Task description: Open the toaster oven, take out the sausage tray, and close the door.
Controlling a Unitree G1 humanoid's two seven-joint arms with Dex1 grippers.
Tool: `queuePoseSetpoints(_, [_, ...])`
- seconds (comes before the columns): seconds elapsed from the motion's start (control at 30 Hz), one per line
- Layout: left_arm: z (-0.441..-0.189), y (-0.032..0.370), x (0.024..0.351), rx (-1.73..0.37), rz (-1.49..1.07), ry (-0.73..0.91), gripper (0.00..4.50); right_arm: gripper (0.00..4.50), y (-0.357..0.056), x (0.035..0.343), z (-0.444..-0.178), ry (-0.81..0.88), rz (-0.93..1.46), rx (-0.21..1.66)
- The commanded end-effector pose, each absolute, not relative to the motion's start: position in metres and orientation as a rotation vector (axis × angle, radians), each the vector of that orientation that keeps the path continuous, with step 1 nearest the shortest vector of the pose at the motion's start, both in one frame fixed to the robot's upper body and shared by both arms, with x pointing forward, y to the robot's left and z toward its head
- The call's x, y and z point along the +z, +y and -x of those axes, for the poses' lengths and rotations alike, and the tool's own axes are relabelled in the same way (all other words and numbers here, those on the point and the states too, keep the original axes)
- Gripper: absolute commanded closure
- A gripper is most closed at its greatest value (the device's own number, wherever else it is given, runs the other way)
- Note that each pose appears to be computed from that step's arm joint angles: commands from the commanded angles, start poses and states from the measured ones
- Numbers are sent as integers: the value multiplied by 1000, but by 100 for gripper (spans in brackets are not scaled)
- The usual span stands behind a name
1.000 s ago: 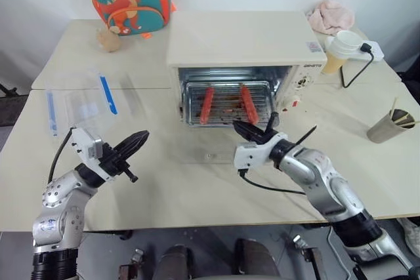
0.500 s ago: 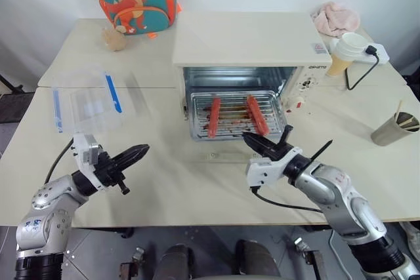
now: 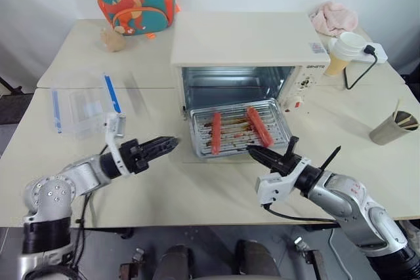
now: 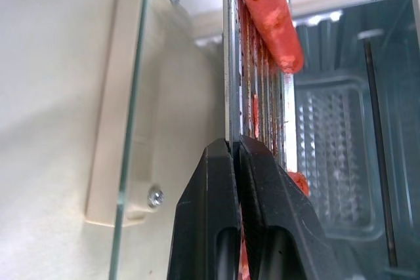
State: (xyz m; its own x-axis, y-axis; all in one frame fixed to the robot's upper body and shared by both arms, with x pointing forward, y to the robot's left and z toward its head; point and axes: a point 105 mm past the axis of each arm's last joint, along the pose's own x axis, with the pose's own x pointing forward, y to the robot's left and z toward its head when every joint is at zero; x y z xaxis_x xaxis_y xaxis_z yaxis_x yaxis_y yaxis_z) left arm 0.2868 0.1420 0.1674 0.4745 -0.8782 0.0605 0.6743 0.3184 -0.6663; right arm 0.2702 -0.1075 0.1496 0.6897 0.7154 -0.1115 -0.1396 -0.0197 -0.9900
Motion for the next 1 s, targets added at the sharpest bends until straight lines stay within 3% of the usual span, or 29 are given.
queuePoseSetpoints(0.03, [-290,138,177,-1044,718,320,2,450,-101,170,-261,-612,1438,722])
queuePoseSetpoints(0.33, [-287,116,161,-1057,828,483,2,450,-95,173,-259,-642,1431,749])
queuePoseSetpoints(0.43, [-292,114,161,-1029,874,484,59,450,-94,172,-258,-643,1429,759])
queuePoseSetpoints(0.77, [-297,113,164,-994,994,490,372,450,-93,173,-256,-658,1426,774])
queuePoseSetpoints(0.87, [-296,113,163,-982,1010,507,447,450,-93,172,-255,-652,1413,787])
queuePoseSetpoints(1.0, [-292,110,163,-983,1025,537,449,450,-93,173,-253,-639,1373,815])
